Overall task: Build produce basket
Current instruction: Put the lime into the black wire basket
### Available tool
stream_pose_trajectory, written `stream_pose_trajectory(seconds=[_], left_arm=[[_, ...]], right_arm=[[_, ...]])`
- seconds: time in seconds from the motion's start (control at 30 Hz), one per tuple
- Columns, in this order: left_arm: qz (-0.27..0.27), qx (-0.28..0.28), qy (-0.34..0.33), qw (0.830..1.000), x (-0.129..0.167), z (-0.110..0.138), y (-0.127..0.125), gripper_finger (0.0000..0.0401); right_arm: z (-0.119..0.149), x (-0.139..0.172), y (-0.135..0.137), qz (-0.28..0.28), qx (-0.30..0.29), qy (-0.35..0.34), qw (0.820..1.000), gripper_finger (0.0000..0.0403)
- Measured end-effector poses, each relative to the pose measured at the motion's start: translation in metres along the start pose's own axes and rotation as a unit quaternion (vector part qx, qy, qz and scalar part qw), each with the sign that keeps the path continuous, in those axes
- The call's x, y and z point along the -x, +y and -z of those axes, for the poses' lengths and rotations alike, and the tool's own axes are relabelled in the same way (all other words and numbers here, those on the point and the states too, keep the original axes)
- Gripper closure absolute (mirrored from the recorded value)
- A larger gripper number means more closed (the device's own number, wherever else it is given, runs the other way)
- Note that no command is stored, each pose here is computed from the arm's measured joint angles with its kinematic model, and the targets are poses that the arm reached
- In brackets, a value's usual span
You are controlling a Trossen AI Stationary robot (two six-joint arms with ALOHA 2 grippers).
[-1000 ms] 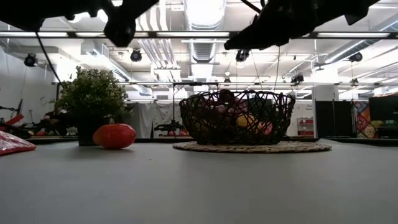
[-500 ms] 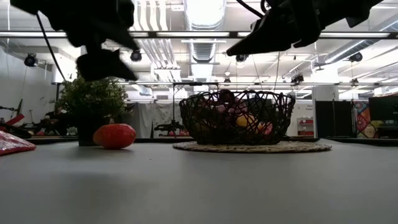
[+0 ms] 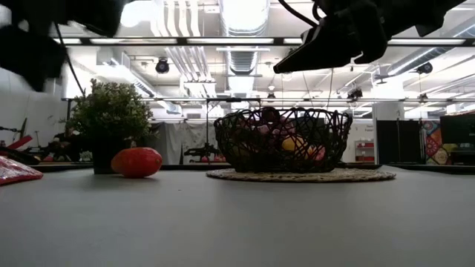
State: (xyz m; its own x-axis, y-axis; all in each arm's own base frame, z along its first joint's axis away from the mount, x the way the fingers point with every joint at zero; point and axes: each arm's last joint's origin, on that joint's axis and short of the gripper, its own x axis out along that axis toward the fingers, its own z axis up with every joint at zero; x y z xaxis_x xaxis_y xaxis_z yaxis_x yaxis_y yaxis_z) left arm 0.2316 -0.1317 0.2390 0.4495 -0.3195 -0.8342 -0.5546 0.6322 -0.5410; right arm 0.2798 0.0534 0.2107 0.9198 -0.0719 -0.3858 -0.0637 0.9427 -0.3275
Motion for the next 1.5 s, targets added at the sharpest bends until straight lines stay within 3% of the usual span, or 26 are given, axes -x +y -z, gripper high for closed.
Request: stream_pose_trajectory(seconds=[0.2,0.43,1.1,1.5], left_arm=[[-0.099,0.050,0.088,0.990,0.006,0.018,-0.029,0.0134],[-0.211,0.040,0.136,0.967,0.002,0.038,-0.048,0.0134],[-0.318,0.034,0.186,0.929,-0.016,0.077,-0.008,0.0134],[-0.317,0.034,0.188,0.929,-0.016,0.077,-0.004,0.0134]], right_arm=[[0.003,0.000,0.001,0.000,0.000,0.002,1.000,0.0294],[0.003,0.000,0.001,0.003,-0.004,-0.010,1.000,0.0294],[0.002,0.000,0.000,0.004,-0.019,-0.018,1.000,0.0294],[0.000,0.000,0.000,0.005,-0.034,-0.025,0.999,0.0294]])
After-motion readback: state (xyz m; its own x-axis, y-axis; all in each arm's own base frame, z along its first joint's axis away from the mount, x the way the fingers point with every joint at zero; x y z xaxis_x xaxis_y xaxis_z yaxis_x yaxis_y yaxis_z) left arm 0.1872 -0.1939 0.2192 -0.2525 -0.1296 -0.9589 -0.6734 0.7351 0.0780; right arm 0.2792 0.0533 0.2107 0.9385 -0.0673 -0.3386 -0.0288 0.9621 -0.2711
